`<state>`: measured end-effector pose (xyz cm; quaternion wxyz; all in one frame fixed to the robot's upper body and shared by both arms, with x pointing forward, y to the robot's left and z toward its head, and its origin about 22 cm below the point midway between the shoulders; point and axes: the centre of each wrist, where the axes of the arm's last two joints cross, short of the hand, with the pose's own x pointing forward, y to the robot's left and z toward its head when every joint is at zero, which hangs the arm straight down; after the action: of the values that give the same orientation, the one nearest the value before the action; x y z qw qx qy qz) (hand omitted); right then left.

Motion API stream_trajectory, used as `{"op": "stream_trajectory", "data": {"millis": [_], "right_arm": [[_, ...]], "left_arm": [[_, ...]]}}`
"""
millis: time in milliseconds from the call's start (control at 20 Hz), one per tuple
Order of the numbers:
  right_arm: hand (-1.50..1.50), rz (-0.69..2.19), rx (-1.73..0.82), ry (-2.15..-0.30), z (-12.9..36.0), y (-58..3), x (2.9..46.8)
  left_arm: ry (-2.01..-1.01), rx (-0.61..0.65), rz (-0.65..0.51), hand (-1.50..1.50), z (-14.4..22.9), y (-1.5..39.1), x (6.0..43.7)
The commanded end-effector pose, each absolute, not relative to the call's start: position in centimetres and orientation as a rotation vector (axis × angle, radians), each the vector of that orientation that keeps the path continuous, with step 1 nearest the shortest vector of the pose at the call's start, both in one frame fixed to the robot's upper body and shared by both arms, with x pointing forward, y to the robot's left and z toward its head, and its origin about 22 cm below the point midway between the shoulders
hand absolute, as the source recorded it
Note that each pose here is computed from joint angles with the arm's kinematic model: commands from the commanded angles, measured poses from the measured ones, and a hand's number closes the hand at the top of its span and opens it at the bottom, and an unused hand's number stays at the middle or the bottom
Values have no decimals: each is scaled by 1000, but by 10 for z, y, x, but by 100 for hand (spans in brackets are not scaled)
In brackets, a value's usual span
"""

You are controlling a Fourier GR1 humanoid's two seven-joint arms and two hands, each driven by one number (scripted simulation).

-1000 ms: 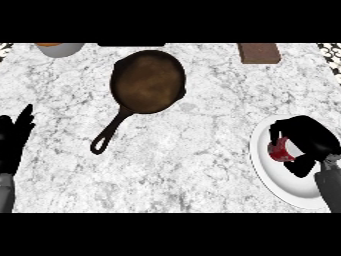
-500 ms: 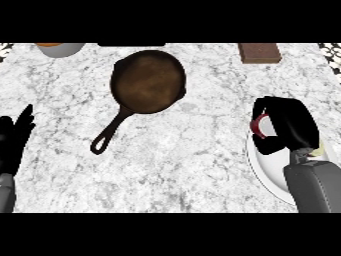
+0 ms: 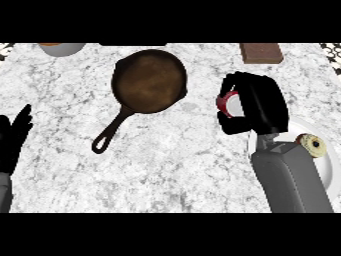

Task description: Pick the can from the plate and place it in the pan

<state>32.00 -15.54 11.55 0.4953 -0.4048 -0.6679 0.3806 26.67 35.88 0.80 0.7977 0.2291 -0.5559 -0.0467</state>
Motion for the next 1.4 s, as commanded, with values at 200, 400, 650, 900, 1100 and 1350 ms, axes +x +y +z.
{"op": "stream_trajectory", "data": {"millis": [200,400,650,900,1100,1350], "right_arm": [[150,763,-890,-1635,124,-92,371],[150,722,-819,-1628,132,-87,405],[150,687,-808,-1588,115,-68,425],[150,688,-791,-1539,88,-79,436],[150,690,-742,-1513,84,-77,439],[150,614,-667,-1517,74,-84,439]], "left_arm": [[-1212,457,-117,0,27,361,281],[-1219,476,-124,0,14,346,266],[-1233,457,-152,0,17,333,286],[-1250,436,-177,0,18,320,283],[-1268,431,-177,0,31,321,305],[-1280,420,-210,0,23,310,300]]}}
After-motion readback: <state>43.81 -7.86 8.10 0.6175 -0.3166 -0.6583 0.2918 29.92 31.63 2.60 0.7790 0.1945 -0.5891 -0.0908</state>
